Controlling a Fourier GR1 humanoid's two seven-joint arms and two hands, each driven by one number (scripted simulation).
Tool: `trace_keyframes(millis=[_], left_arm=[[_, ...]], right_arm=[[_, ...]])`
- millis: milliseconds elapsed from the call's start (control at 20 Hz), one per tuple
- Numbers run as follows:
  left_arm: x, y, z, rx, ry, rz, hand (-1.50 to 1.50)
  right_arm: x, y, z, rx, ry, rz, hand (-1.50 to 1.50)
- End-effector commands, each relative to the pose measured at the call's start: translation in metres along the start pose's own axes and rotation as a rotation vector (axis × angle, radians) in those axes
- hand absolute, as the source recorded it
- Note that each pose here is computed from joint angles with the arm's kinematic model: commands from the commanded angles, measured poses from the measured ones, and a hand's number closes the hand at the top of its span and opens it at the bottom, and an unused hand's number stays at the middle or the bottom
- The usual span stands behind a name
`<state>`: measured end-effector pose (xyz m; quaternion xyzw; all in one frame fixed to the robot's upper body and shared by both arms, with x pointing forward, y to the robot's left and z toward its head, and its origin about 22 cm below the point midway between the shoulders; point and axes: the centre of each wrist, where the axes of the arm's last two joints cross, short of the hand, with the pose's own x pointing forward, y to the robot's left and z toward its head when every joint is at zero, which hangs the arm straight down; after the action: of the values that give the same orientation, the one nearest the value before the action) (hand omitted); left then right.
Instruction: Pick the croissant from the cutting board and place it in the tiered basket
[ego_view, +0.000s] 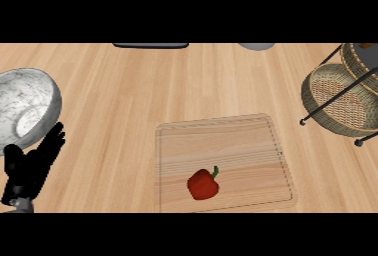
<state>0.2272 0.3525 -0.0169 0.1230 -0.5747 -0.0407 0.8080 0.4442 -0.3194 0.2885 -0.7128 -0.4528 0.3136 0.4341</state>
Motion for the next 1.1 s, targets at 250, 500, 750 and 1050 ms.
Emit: trace_keyframes(millis=[250, 500, 750, 1050], left_arm=[[0.01, -0.011, -0.002, 0.012, 0.018, -0.003, 0.0], [-0.005, 0.008, 0.003, 0.006, 0.024, -0.021, 0.0], [-0.01, -0.011, 0.0, 0.009, 0.015, 0.001, 0.0], [-0.012, 0.002, -0.004, 0.002, 0.014, 0.022, 0.0]], right_arm=[[-0.007, 0.013, -0.008, 0.122, -0.039, 0.094, 1.5], [-0.031, 0.037, -0.006, 0.425, 0.15, 0.07, 1.5], [-0.031, 0.044, -0.005, 0.476, 0.313, 0.094, -1.5], [-0.052, 0.04, -0.007, 0.373, 0.312, -0.094, -1.5]])
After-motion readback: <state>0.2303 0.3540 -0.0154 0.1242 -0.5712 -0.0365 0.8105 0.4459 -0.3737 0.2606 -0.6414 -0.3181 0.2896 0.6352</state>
